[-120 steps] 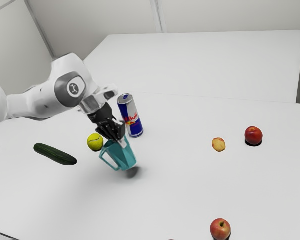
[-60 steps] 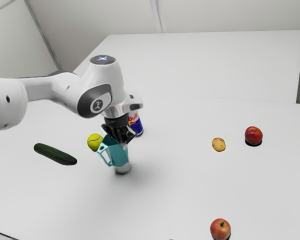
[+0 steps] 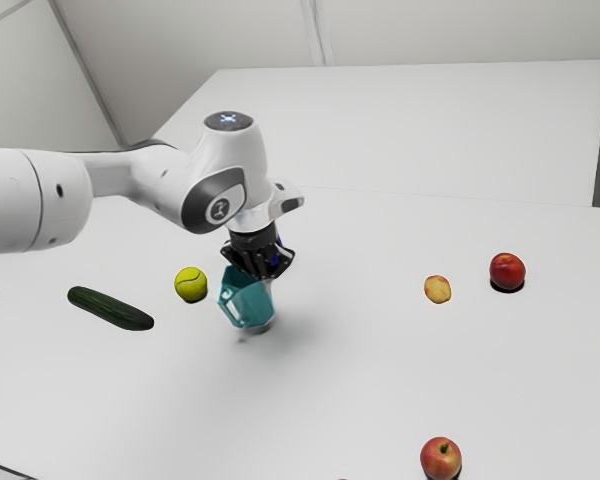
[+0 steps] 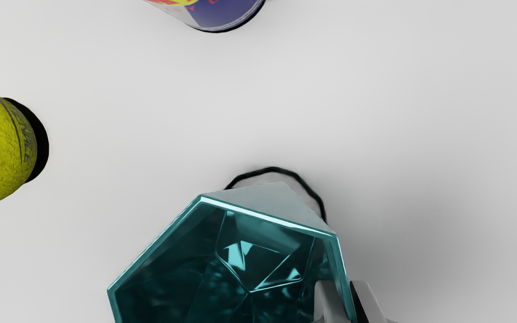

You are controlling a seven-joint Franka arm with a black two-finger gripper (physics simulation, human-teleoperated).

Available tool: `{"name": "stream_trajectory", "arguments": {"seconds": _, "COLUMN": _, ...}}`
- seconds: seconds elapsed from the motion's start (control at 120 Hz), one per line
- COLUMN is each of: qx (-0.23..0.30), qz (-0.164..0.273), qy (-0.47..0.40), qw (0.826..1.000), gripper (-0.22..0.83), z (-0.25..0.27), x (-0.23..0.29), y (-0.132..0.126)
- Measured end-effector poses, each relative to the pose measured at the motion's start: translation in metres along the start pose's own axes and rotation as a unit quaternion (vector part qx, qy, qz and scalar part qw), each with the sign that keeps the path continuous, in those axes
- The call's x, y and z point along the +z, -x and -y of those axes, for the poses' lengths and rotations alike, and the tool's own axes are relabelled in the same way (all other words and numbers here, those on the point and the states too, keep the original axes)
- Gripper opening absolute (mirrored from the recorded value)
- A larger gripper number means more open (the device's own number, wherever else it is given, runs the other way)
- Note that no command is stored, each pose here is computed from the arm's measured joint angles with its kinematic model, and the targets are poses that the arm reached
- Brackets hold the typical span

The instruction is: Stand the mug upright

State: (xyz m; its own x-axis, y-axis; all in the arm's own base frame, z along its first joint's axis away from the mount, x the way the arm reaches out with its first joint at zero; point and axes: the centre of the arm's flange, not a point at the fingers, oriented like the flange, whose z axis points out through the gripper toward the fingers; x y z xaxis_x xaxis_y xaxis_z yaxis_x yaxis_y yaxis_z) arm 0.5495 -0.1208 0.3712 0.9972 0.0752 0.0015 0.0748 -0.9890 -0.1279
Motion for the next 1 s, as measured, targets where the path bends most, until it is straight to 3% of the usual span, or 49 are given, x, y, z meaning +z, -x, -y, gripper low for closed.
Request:
{"name": "stream_trajectory", "arguments": {"seconds": 0.258, "qx": -0.031, "qz": 0.006, "qy": 0.007, "qw": 0.999, "gripper": -0.14, "z": -0.005, "x": 0.012, "y": -0.004}}
{"name": "stream_trajectory", "arguments": {"seconds": 0.467, "qx": -0.05, "qz": 0.003, "qy": 0.021, "qw": 0.999, "gripper": 0.24, "z": -0.006, "x": 0.005, "y": -0.004}}
{"name": "stream_trajectory", "arguments": {"seconds": 0.667, "qx": -0.063, "qz": -0.024, "qy": 0.04, "qw": 0.997, "gripper": 0.43, "z": 0.001, "x": -0.035, "y": 0.0}}
{"name": "stream_trajectory", "arguments": {"seconds": 0.758, "qx": -0.06, "qz": -0.045, "qy": 0.048, "qw": 0.996, "gripper": 0.49, "z": 0.008, "x": -0.071, "y": 0.001}}
{"name": "stream_trajectory", "arguments": {"seconds": 0.883, "qx": -0.038, "qz": -0.101, "qy": 0.063, "qw": 0.992, "gripper": 0.55, "z": 0.021, "x": -0.178, "y": -0.017}}
{"name": "stream_trajectory", "arguments": {"seconds": 1.0, "qx": -0.007, "qz": -0.103, "qy": 0.059, "qw": 0.993, "gripper": 0.58, "z": 0.028, "x": -0.22, "y": -0.037}}
